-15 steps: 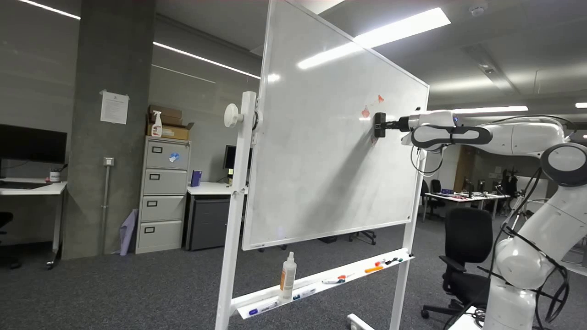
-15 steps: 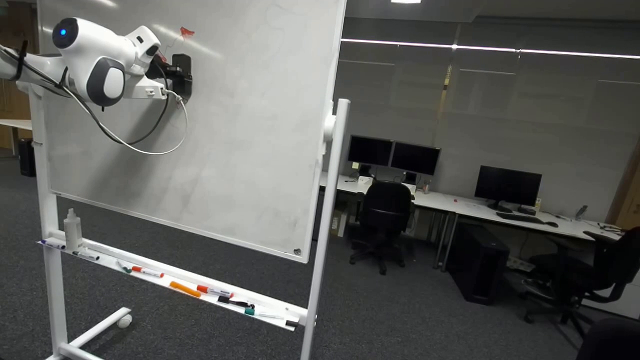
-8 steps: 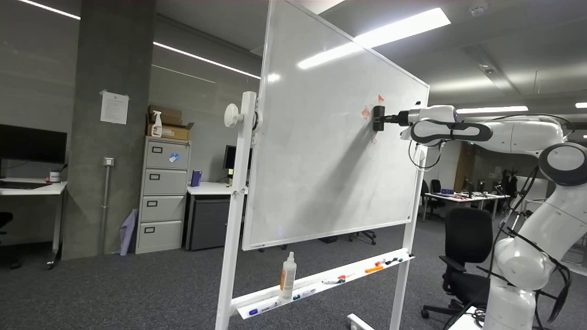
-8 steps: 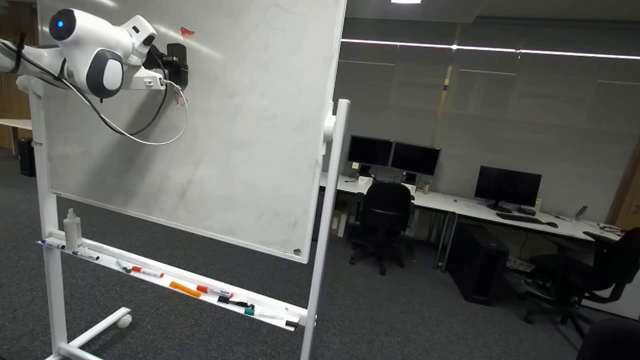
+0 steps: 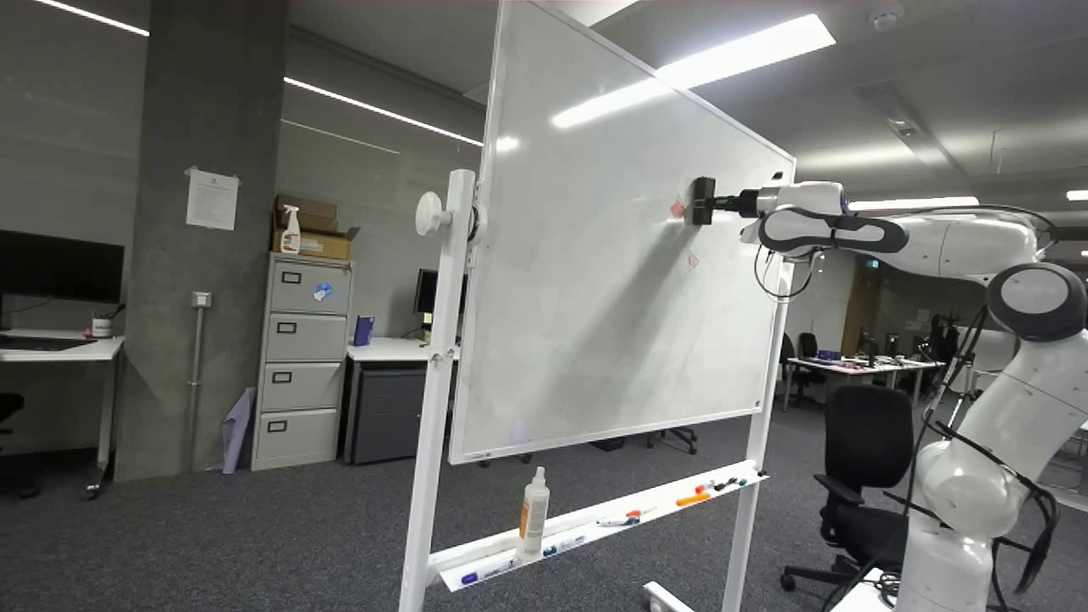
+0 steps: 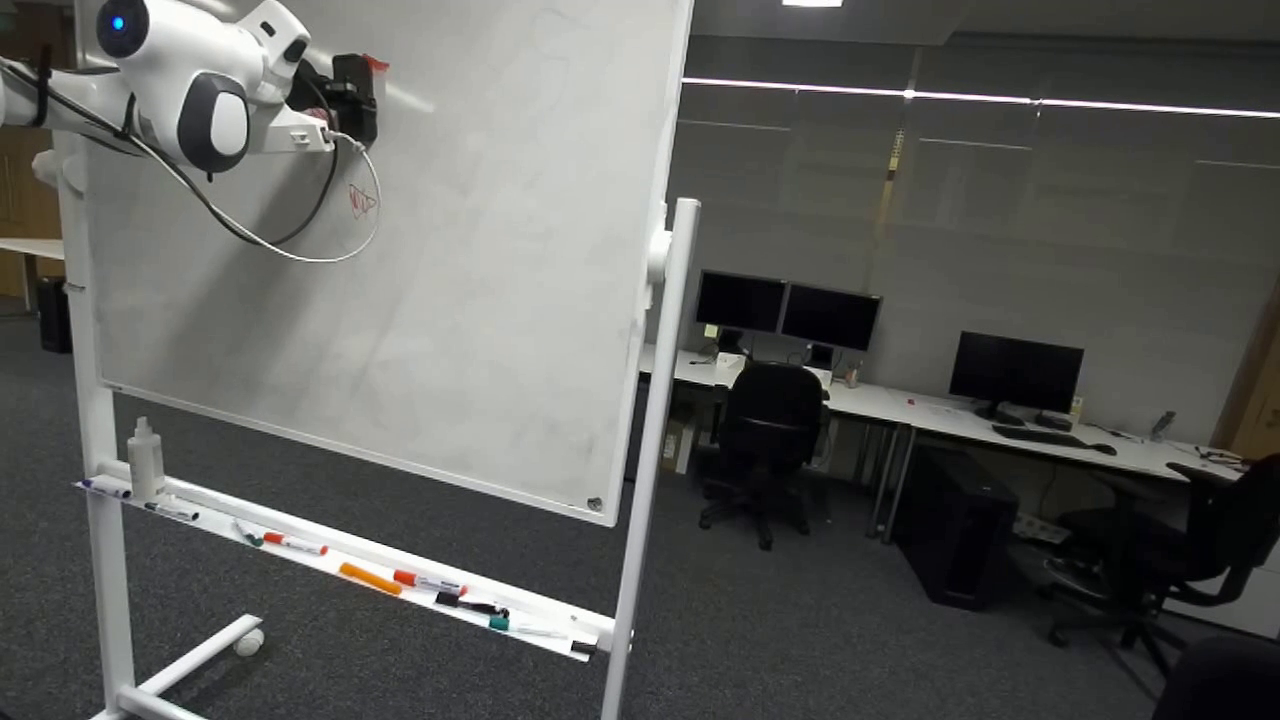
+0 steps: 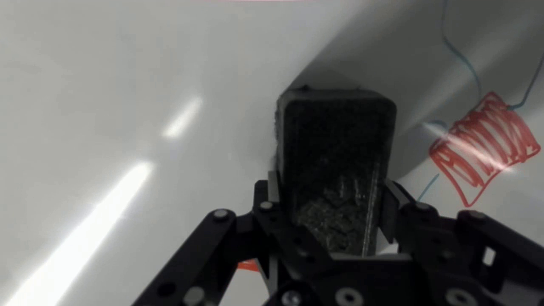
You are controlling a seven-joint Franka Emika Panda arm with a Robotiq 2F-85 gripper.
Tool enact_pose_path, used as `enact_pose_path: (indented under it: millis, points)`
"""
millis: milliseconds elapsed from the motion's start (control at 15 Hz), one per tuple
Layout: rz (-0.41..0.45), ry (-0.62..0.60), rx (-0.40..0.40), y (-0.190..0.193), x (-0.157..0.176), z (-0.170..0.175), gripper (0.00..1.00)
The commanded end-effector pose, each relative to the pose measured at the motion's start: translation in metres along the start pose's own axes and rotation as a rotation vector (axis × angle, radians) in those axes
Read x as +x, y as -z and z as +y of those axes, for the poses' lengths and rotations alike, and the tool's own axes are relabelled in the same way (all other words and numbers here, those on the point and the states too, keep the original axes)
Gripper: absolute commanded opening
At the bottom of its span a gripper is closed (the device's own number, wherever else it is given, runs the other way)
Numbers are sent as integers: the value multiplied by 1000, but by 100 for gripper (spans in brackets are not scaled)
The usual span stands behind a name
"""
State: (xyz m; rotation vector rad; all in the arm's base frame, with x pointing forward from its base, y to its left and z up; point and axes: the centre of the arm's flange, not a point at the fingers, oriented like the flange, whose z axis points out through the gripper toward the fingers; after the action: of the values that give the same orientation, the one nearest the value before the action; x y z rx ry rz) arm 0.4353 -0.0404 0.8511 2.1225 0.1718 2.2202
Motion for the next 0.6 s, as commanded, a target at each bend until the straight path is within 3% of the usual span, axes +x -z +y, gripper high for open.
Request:
enact_pose_path:
  millis: [0, 533]
  points:
    - [25, 39, -10, -16, 29, 6, 31]
    - [-20, 60, 15, -30, 64, 9, 31]
